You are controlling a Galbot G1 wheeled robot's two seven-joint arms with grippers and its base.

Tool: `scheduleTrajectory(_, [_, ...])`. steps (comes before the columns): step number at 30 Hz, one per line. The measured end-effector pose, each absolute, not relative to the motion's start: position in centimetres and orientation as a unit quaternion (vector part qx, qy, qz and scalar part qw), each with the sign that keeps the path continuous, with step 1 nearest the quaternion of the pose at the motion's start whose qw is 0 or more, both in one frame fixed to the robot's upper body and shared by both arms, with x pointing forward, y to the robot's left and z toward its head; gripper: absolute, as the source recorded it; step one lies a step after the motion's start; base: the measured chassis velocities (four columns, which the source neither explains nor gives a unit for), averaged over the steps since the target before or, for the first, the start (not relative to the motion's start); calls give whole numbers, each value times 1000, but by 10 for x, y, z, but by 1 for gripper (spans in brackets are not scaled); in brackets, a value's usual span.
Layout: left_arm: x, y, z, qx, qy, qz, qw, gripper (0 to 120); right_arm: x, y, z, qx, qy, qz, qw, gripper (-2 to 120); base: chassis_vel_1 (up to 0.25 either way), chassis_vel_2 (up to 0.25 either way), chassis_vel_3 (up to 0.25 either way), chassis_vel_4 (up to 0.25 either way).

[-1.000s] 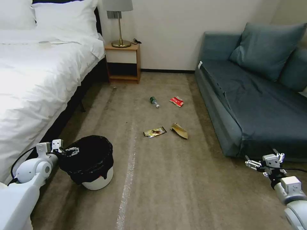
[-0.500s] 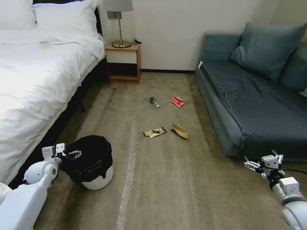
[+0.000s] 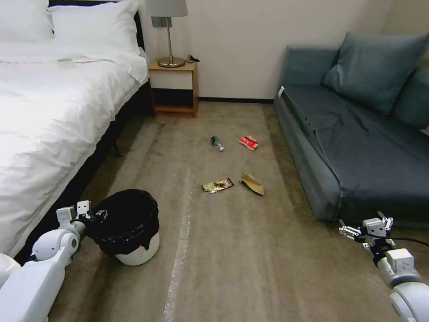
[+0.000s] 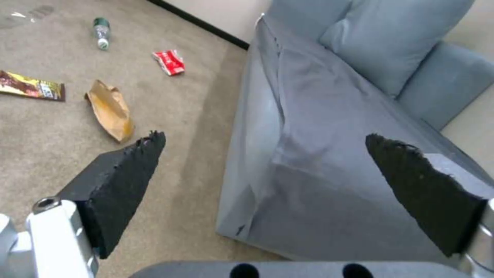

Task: Pick up the trash bin, then pick up the garbage on the floor and place it into the trash bin.

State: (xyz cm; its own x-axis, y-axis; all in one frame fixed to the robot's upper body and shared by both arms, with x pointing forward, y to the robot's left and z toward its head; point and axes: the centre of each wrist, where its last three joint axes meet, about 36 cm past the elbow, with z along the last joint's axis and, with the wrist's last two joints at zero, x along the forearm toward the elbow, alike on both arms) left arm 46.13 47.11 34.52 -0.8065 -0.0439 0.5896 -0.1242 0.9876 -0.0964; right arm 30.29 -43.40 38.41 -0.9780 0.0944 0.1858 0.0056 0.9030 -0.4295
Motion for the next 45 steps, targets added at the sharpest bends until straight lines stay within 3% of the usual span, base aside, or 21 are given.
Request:
scheduleTrajectory(5, [461,468,343,41,-948,74,307,15,302,-434,384,-27,-970,218,102,100,0,0,0,0])
scheduleTrajectory(14, [468,458,348,33,-957,61,282,14,303,-435,383,-29,-970,217,102,100,0,0,0,0])
scheduleTrajectory(17, [473,449,355,22,-960,55,275,5,304,-434,383,-31,-972,209,102,100,0,0,0,0])
scheduleTrajectory(23, [482,443,367,15,-965,32,261,5,303,-433,387,-35,-975,192,110,100,0,0,0,0])
scheduleTrajectory(34, [491,434,421,-15,-973,-46,224,4,303,-436,399,-22,-984,130,117,100,0,0,0,0])
scheduleTrajectory(45, [483,441,458,-14,-968,-74,238,4,307,-437,403,-6,-988,118,100,100,0,0,0,0])
